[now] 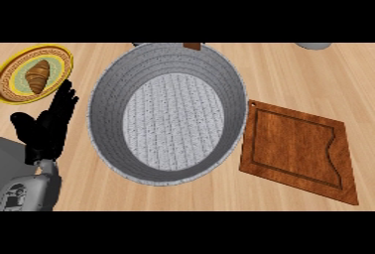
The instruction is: Pick the bell pepper from the cutting board and place it in the basket
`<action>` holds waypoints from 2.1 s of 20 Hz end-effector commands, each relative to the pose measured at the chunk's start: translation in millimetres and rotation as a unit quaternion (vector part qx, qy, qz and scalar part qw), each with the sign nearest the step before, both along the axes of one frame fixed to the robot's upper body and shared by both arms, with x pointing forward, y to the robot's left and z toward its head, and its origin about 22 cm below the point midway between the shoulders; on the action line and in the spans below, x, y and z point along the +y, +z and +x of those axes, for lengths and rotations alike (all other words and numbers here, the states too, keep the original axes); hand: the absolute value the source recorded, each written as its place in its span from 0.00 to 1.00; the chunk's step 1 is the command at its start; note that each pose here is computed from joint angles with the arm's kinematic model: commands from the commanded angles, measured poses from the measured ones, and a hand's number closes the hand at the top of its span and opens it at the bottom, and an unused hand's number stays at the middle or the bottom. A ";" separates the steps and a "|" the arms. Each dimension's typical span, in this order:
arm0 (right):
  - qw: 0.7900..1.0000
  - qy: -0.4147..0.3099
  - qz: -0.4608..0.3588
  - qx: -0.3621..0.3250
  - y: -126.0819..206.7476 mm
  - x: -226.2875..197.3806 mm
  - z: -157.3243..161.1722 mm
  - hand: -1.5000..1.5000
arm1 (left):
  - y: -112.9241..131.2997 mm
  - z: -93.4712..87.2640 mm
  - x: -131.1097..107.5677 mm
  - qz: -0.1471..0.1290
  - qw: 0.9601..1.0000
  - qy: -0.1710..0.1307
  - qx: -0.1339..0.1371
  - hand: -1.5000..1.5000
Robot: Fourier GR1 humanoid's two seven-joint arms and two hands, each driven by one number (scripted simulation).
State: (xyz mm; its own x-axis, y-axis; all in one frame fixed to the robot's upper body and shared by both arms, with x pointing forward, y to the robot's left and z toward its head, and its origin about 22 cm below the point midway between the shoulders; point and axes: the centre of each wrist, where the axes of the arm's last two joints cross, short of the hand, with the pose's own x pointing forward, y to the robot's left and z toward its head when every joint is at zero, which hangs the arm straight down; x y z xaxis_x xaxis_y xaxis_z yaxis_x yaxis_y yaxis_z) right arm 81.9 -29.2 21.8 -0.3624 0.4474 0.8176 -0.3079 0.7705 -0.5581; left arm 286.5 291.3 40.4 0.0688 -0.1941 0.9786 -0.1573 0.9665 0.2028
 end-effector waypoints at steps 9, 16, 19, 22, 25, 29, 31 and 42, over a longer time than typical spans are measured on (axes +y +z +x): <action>0.996 -0.059 0.025 -0.055 73.0 16.2 43.1 1.00 | 12.4 6.2 -8.0 0.002 1.000 -0.015 -0.008 0.50; 0.993 -0.100 -0.022 -0.059 69.5 21.1 58.2 1.00 | 8.4 7.1 -9.9 0.003 1.000 -0.021 -0.008 0.50; 0.992 -0.118 -0.032 -0.041 68.5 21.6 64.0 1.00 | 7.7 9.4 -19.8 -0.009 1.000 -0.021 -0.012 0.50; 0.990 -0.133 -0.041 -0.035 66.4 22.9 74.6 1.00 | 9.4 8.8 -14.1 0.001 1.000 -0.024 -0.017 0.50; 0.988 -0.145 -0.048 -0.032 67.7 24.4 88.1 1.00 | 8.6 6.6 -13.7 0.000 0.999 -0.031 -0.008 0.50; 0.988 -0.146 -0.037 -0.016 88.5 23.0 114.7 1.00 | 13.7 11.5 -12.5 0.000 0.999 -0.031 -0.011 0.50; 0.988 -0.149 -0.028 0.002 97.5 24.6 148.1 1.00 | 4.9 9.6 -19.0 0.000 0.999 -0.029 -0.016 0.50; 0.906 -0.105 -0.304 -0.274 116.5 18.6 234.5 1.00 | 19.6 12.1 3.7 0.005 1.000 -0.011 -0.005 0.50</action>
State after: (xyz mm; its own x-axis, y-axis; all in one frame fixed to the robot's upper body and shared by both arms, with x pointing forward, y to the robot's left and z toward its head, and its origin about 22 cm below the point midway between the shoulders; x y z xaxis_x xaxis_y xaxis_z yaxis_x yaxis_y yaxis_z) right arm 296.4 -16.5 129.9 -0.4398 0.8305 0.3418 0.1402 0.4394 -0.8873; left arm 298.5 282.4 49.7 0.0502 -0.1988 0.9788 -0.1236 0.9712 0.2036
